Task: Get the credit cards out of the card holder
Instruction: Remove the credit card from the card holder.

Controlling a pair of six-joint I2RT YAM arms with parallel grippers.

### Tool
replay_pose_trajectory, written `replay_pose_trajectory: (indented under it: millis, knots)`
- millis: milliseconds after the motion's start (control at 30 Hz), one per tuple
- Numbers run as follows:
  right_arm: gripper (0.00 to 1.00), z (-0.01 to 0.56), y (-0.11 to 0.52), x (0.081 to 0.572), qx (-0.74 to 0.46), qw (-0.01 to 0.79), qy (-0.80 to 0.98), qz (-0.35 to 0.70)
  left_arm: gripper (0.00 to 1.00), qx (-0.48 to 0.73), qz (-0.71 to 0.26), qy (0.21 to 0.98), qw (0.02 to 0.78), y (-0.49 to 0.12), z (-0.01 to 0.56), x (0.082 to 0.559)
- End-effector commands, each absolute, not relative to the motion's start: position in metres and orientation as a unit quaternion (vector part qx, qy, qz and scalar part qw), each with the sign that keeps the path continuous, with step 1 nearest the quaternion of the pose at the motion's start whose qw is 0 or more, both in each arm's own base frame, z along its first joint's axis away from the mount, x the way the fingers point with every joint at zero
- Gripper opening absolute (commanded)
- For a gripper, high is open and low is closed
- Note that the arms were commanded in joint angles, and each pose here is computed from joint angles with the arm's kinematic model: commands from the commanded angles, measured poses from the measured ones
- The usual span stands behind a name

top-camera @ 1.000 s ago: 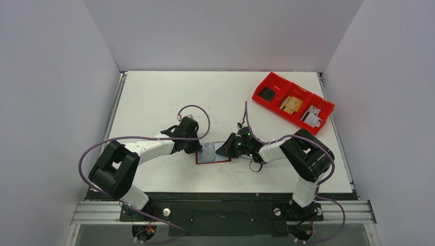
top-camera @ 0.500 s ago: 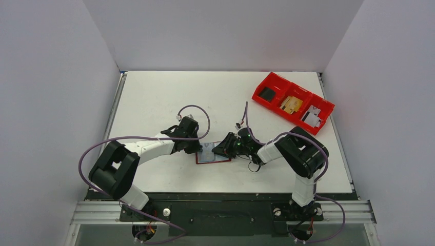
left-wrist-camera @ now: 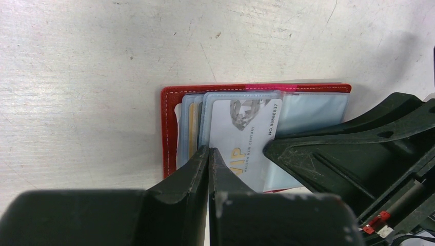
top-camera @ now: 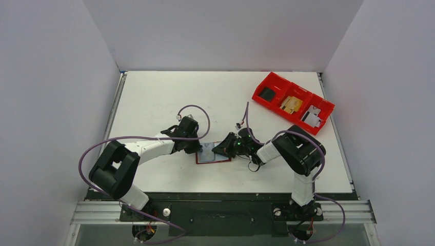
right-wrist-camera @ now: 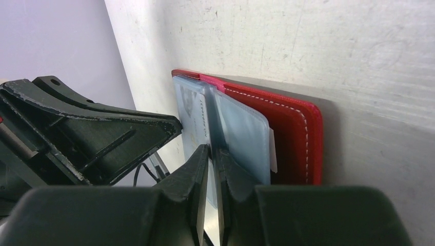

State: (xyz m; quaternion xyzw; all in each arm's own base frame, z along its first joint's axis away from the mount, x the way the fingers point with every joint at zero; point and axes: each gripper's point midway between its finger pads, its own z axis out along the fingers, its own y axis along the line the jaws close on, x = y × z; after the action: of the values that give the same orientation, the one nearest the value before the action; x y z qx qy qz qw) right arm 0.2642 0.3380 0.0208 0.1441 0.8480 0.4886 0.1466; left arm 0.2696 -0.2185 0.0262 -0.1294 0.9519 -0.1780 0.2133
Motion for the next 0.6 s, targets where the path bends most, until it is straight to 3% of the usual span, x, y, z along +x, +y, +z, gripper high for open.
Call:
replay_pose_trajectory:
  millis: [0, 133, 567]
  knots:
    - [0.06, 0.031, 0.341, 0.271, 0.136, 0.165, 0.835, 0.507, 0.00, -0.128, -0.094, 0.975, 0.153, -0.187, -0.014, 0.236]
    - [0.00, 0.031, 0.340, 0.270, 0.137, 0.167, 0.834, 0.507, 0.00, -0.129, -0.091, 0.976, 0.153, -0.185, -0.014, 0.236]
    - [0.00, 0.027, 0.314, 0.277, 0.148, 0.189, 0.843, 0.482, 0.00, -0.135, -0.083, 0.975, 0.153, -0.179, -0.015, 0.235]
